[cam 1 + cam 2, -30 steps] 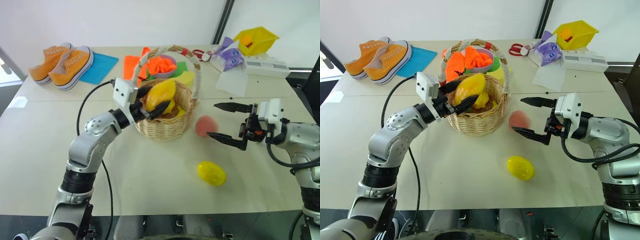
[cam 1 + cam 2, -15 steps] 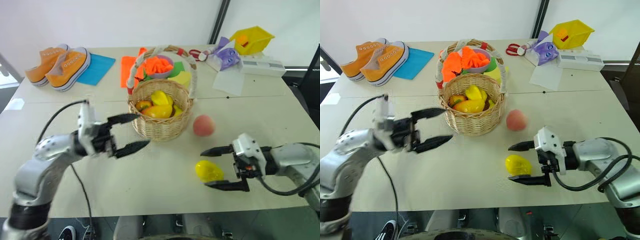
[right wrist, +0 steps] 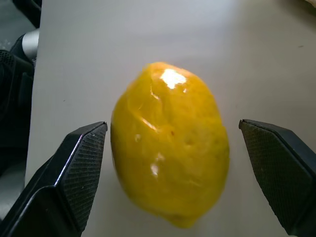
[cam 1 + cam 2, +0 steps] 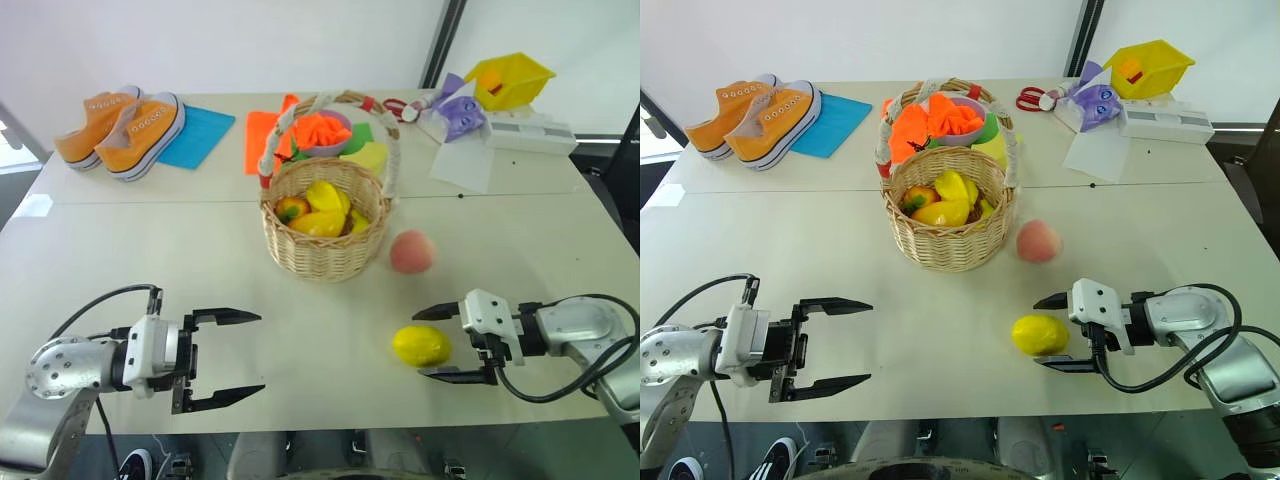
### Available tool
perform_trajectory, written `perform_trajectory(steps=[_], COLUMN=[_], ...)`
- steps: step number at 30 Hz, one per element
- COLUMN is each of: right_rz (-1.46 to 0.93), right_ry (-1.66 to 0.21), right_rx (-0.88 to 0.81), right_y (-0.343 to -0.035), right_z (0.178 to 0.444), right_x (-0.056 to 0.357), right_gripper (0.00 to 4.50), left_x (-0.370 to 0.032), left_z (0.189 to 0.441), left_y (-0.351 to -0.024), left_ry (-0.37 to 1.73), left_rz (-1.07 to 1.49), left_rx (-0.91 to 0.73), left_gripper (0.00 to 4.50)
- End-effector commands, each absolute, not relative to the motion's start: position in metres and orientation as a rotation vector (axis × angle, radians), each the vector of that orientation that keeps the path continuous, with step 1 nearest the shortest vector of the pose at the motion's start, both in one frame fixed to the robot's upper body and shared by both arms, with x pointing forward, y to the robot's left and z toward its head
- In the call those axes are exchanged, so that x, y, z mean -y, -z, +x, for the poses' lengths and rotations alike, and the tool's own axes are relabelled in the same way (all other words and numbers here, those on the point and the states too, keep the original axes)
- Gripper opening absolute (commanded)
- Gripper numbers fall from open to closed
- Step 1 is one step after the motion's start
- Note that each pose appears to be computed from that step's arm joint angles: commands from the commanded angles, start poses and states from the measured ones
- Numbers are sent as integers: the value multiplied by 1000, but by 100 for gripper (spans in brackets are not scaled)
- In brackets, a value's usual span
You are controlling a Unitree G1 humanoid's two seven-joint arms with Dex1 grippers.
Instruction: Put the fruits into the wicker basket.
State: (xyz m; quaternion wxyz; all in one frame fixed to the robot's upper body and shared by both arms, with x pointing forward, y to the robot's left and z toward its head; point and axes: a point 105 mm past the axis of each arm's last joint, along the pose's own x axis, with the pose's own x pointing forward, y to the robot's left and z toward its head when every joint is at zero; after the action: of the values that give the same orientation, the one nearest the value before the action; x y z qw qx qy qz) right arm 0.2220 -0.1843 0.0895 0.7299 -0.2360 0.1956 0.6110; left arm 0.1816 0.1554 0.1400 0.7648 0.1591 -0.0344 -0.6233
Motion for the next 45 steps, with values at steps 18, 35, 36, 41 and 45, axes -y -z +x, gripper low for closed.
perform_trajectory(steps=[18, 35, 36, 41, 45], right_rz=[-346, -340, -297, -91, -221], right_ry=[-990, -988, -1016, -1224, -1193], right_rx=[161, 231, 240, 217, 71], right_y=[-218, -225, -230, -243, -217], right_z=[320, 350, 343, 288, 276], right_x=[132, 69, 74, 101, 138], right_gripper=[243, 443, 443, 443, 443], left_x=[-170, -174, -174, -167, -156], left_z=[231, 246, 245, 238, 231], left_y=[-162, -163, -163, -163, -163], left_ry=[1037, 920, 920, 974, 1043], left_rz=[274, 252, 251, 214, 182], left_rx=[239, 251, 249, 231, 216], left_gripper=[450, 450, 450, 450, 450])
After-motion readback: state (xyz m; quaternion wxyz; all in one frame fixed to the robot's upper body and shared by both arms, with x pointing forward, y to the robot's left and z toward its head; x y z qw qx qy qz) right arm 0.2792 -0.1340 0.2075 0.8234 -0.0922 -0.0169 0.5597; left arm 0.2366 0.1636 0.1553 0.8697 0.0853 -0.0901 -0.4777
